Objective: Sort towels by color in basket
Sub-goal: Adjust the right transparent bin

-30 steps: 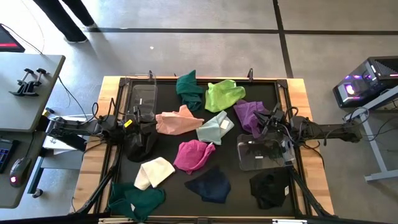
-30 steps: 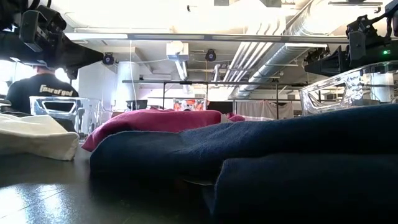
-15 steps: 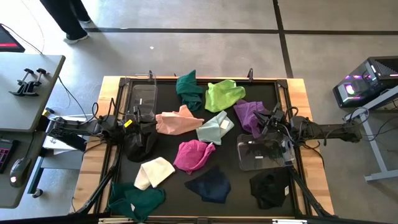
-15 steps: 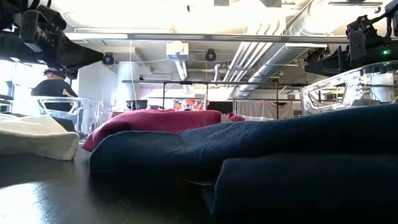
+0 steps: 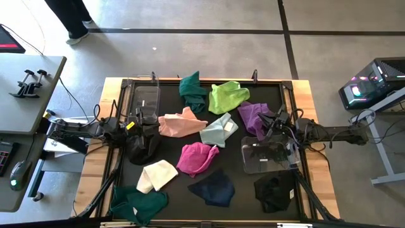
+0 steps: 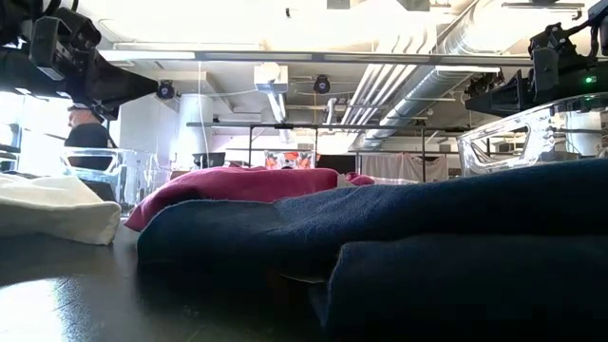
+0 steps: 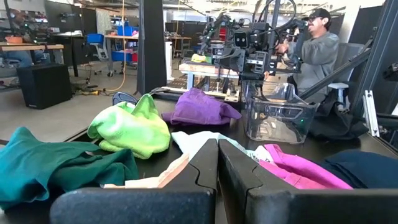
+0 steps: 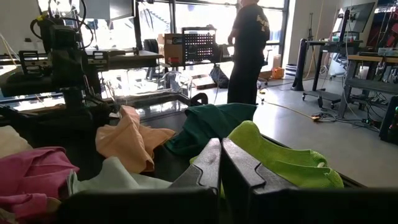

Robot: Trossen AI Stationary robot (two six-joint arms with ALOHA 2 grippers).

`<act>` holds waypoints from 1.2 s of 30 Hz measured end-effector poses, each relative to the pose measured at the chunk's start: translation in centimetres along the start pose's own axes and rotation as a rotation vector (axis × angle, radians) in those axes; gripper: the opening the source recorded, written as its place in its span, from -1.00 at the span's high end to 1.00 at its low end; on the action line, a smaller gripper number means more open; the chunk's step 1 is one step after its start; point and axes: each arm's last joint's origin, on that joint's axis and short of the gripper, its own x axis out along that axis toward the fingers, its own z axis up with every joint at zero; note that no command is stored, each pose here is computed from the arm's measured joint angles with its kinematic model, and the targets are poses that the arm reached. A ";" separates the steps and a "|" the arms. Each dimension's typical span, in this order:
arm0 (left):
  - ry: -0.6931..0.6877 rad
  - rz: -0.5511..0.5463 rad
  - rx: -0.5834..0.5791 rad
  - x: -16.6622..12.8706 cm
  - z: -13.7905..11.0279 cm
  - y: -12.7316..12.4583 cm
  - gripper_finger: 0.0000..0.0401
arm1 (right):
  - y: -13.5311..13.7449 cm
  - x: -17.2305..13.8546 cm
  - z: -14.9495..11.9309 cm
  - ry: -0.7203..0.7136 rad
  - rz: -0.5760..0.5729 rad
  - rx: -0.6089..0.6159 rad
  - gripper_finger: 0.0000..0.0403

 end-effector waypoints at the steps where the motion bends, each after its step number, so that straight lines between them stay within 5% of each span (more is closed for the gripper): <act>1: 0.000 0.000 -0.003 0.0 0.0 0.0 1.00 | 0.0 0.0 0.0 0.000 0.000 0.000 1.00; 12: 0.001 0.000 -0.170 0.0 0.0 0.0 1.00 | 0.0 0.0 0.0 -0.005 0.000 0.006 1.00; 19: 0.000 0.000 -0.285 0.0 0.0 0.0 1.00 | 0.1 0.0 0.2 -0.015 0.019 0.237 1.00; 24: -0.007 -0.001 -0.265 0.0 0.1 0.0 1.00 | 0.3 0.0 0.4 -0.017 0.110 0.452 1.00; 31: -0.017 -0.003 -0.294 0.0 0.2 0.0 1.00 | 0.3 0.0 0.4 -0.014 0.103 0.495 1.00; 36: -0.032 0.024 -0.291 0.0 0.3 0.1 1.00 | 0.3 -0.1 0.9 -0.042 0.146 0.675 1.00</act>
